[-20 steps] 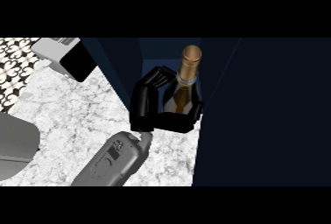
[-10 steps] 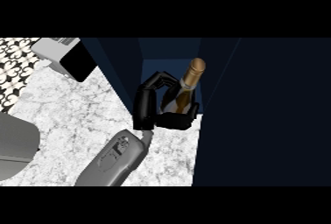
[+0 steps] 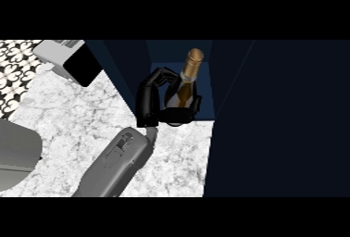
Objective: Pick up the wine, place it into the cabinet and close the cabinet
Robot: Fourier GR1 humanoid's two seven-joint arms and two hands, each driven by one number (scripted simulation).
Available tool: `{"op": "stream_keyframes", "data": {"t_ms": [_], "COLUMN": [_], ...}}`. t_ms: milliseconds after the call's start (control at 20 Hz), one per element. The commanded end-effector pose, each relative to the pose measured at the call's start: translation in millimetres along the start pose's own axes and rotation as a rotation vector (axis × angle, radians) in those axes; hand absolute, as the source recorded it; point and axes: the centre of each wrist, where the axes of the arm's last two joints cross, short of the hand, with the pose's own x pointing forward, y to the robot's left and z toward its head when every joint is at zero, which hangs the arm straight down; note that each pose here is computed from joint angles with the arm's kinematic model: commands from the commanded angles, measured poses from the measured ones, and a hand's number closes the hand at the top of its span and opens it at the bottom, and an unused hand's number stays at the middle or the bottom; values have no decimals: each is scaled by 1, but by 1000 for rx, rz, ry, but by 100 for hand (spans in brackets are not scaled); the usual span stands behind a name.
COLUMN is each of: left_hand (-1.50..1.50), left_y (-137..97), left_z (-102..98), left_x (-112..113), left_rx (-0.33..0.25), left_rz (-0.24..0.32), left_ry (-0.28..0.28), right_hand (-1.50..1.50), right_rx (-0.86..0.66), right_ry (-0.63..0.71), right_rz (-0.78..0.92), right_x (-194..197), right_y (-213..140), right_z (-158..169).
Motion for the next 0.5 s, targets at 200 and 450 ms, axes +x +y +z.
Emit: {"op": "stream_keyframes", "data": {"t_ms": [200,450], "left_hand": [150,150], "left_y": [3,19], "left_z": [-27,-38], "left_x": [0,-20], "left_rx": [-7,0], "left_rz": [-4,30], "left_ry": [52,69], "right_hand": [-150,-150], "right_rx": [32,9], "right_ry": [-51,-50], "right_rz": [-26,-36], "right_x": [12,2], "right_y": [-6,-5], "right_z": [25,6]}}
